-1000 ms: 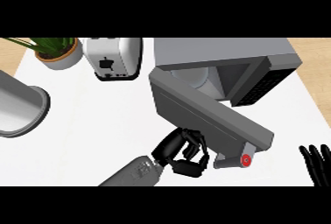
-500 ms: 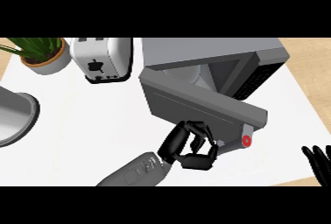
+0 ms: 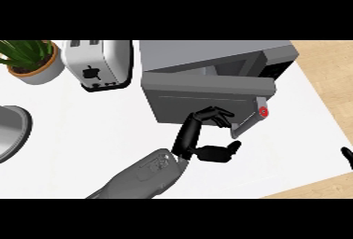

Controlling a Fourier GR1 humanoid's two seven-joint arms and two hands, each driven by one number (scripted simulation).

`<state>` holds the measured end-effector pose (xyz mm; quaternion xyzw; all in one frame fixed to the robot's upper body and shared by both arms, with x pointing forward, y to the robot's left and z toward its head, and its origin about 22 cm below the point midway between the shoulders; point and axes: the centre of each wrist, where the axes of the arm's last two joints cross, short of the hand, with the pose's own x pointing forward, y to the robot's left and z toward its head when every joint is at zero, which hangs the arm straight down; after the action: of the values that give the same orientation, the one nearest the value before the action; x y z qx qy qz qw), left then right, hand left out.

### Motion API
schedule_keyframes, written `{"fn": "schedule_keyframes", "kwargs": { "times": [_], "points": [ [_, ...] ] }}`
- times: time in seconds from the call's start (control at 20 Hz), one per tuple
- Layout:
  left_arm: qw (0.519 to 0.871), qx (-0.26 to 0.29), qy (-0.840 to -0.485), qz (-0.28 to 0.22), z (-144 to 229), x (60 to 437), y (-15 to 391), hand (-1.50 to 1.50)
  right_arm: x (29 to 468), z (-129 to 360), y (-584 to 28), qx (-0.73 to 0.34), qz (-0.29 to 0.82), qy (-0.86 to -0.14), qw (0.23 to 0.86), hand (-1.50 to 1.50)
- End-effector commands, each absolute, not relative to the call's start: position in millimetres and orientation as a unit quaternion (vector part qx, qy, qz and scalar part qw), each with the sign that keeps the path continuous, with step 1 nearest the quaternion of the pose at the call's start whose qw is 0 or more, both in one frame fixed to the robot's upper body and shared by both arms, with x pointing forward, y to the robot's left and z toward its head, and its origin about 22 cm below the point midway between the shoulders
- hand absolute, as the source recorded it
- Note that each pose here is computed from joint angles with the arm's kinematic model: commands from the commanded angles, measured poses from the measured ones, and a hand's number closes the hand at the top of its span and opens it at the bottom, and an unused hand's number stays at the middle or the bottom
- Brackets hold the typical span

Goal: Pick up the milk, place it into the microwave and close the microwave

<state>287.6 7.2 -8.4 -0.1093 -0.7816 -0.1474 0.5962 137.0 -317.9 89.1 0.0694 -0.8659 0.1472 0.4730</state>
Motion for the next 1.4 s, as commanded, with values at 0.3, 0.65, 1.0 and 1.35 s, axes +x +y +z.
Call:
{"fn": "schedule_keyframes", "kwargs": {
  "times": [0.3, 0.65, 1.0, 1.35],
  "points": [
    [0.615, -0.071, -0.782, -0.067, 21.9, 318.2, 3.2, -1.5, 153.7, 153.4, -345.1, -0.104, 0.258, -0.883, 0.378, 1.5],
    [0.624, -0.056, -0.779, -0.034, 27.7, 326.1, 2.8, -1.5, 164.3, 165.7, -348.9, -0.121, 0.284, -0.876, 0.37, 1.5],
    [0.62, -0.052, -0.782, -0.019, 29.6, 331.3, 3.2, -1.5, 174.8, 173.1, -356.1, -0.137, 0.285, -0.876, 0.364, 1.5],
    [0.612, -0.056, -0.789, -0.018, 28.3, 331.5, 2.0, -1.5, 183.9, 176.4, -353.9, -0.123, 0.284, -0.88, 0.361, 1.5]
  ]
}}
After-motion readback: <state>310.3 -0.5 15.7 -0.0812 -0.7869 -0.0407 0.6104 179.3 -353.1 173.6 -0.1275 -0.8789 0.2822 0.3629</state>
